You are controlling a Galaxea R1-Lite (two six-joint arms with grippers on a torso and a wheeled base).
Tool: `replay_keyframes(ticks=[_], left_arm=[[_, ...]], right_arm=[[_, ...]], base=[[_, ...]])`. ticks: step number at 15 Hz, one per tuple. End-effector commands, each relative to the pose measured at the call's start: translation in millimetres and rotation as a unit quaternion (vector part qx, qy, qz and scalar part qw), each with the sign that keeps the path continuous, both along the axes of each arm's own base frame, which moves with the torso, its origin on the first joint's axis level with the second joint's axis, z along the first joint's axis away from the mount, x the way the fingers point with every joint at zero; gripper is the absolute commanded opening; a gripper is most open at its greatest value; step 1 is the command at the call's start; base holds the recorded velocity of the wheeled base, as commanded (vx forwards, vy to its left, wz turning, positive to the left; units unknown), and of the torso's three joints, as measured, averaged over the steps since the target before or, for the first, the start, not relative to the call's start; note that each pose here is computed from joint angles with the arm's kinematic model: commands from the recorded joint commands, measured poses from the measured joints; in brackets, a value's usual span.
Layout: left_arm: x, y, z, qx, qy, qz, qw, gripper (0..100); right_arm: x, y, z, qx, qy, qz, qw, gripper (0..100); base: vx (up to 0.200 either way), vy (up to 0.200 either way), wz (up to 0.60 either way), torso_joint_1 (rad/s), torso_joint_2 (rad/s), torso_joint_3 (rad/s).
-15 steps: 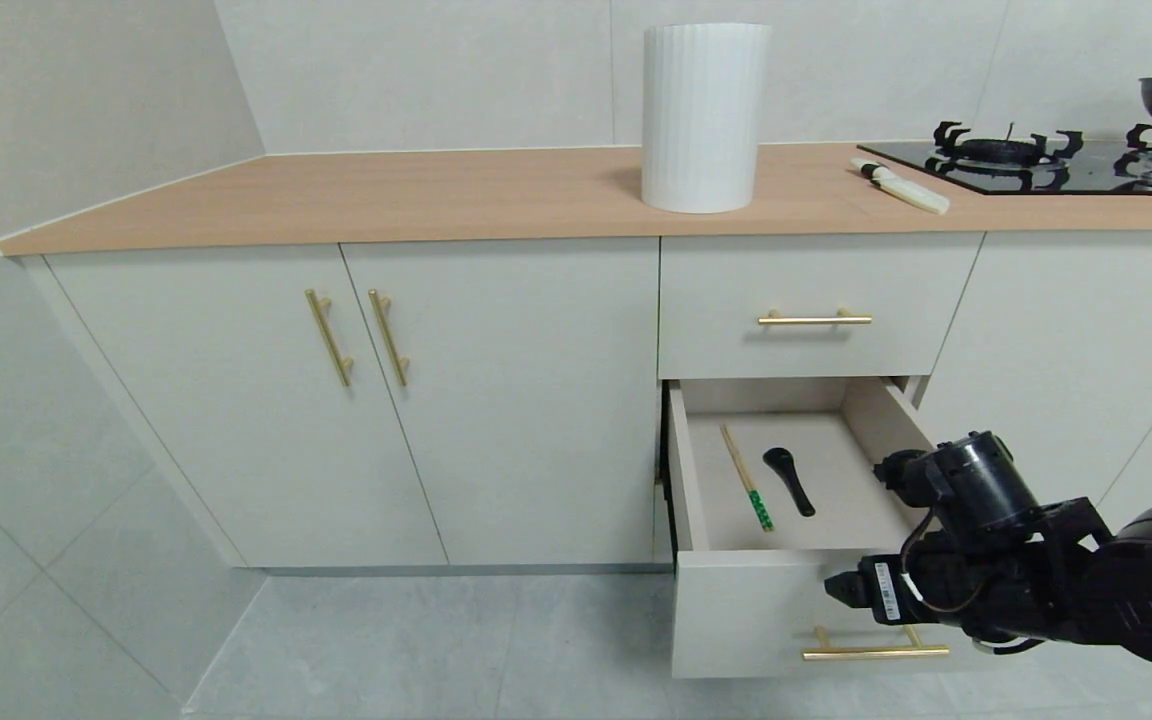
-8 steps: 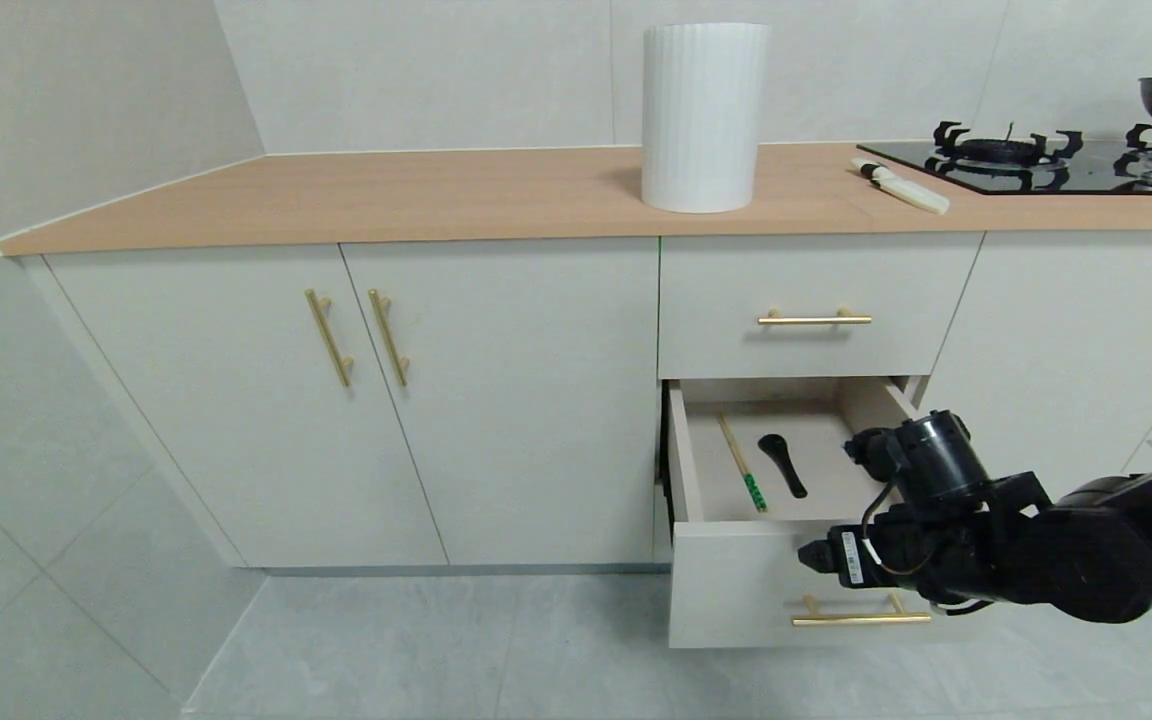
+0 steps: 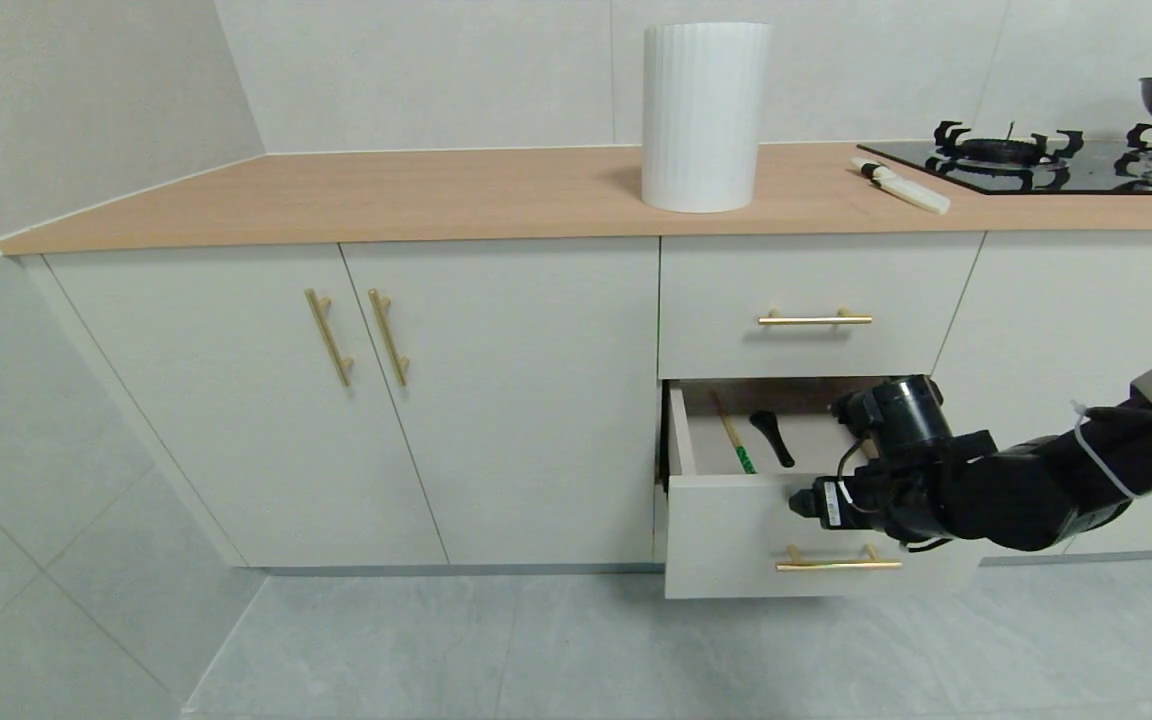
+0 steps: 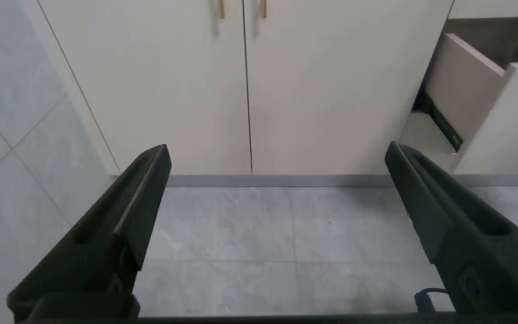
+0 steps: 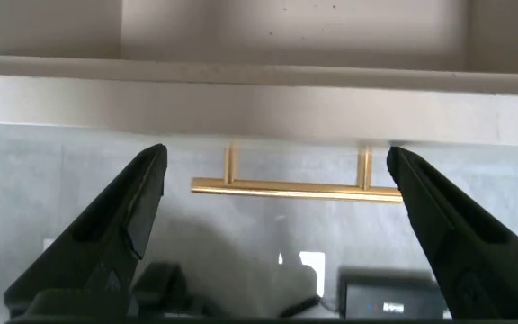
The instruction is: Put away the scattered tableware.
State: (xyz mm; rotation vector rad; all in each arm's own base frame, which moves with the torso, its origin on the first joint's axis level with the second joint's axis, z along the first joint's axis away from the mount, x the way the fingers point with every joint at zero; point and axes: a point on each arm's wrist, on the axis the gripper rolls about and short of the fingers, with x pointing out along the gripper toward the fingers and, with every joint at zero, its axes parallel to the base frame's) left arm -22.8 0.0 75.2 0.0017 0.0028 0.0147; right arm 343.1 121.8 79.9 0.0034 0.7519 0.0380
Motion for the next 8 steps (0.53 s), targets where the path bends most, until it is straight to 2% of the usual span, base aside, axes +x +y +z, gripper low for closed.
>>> replay_keyframes(ticks=[1, 8], left_arm=[[0.1, 0.0, 0.0, 0.0, 0.001, 0.0, 1.0, 100], [0.1, 0.0, 0.0, 0.0, 0.001, 0.0, 1.0, 100]], right_arm=[[16.8, -2.0, -10.4, -0.005, 0.003, -0.005, 1.0, 100], [58.2, 4.8, -10.6, 0.005, -0.035, -0.013, 0.999, 100]], base=[[0.0, 0.0, 0.0, 0.0, 0.0, 0.0], [0.0, 0.0, 0.0, 0.0, 0.0, 0.0]])
